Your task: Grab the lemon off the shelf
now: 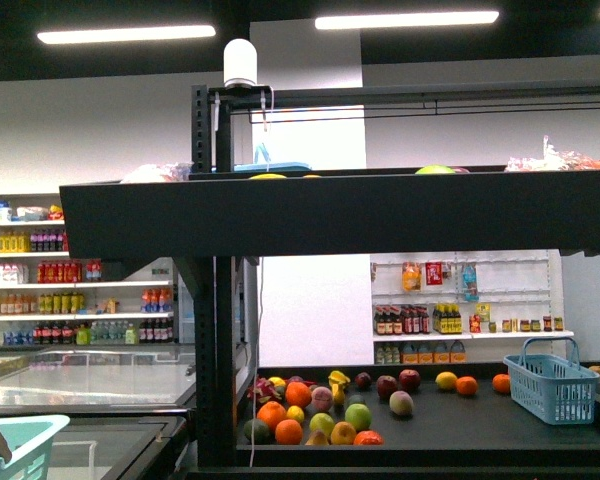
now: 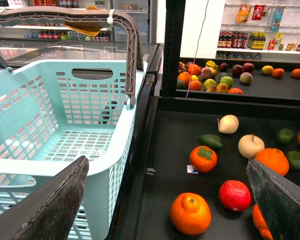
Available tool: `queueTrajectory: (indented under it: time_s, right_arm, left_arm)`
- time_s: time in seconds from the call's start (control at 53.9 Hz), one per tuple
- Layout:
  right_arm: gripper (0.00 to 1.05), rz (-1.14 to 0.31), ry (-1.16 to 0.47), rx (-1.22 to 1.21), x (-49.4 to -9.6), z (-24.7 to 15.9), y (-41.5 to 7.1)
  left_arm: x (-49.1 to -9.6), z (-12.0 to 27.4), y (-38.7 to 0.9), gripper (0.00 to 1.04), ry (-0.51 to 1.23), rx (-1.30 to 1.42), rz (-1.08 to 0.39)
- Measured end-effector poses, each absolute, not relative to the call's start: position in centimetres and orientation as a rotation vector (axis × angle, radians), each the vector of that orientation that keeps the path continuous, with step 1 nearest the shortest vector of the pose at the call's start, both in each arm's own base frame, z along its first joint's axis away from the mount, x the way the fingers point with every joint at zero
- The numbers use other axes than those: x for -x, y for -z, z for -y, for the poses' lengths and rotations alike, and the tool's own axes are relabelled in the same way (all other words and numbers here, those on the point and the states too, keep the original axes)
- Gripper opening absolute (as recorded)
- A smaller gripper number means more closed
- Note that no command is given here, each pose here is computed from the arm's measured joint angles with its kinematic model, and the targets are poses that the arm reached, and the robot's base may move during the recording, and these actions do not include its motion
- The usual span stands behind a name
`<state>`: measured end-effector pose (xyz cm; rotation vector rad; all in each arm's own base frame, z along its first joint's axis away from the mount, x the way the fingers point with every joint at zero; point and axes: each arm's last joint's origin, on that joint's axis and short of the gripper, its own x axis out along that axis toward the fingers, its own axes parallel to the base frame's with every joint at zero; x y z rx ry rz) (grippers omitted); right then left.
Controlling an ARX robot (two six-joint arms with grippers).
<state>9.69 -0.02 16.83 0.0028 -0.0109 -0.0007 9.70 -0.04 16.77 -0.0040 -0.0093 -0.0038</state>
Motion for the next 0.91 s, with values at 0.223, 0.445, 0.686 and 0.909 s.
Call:
queueTrajectory:
  time_s: [0.223,0.445,0.686,0.909]
  right_arm:
    - [0.97,0.011,0.000,-0.003,-9.7,0.0,-16.8]
    - [0.97,0.011,0.000,-0.003,-9.7,0.0,-16.8]
    - [0.97,0.011,0.000,-0.003,-9.7,0.0,-16.8]
    - [0.97,0.011,0.000,-0.003,-9.7,0.0,-16.8]
  left_arm:
    - [-11.2,-1.5,-19.7,0.97,0.126,0.636,-0.179]
    - [-15.2,-5.2,-26.0,0.97,0.109,1.015,-0.133]
    - [-21.1,-10.8,-27.4,0.97,-0.033,1.236,-0.146]
    - [-25.4,-13.1,-27.3,0.97,-0.039,1.310,-0.133]
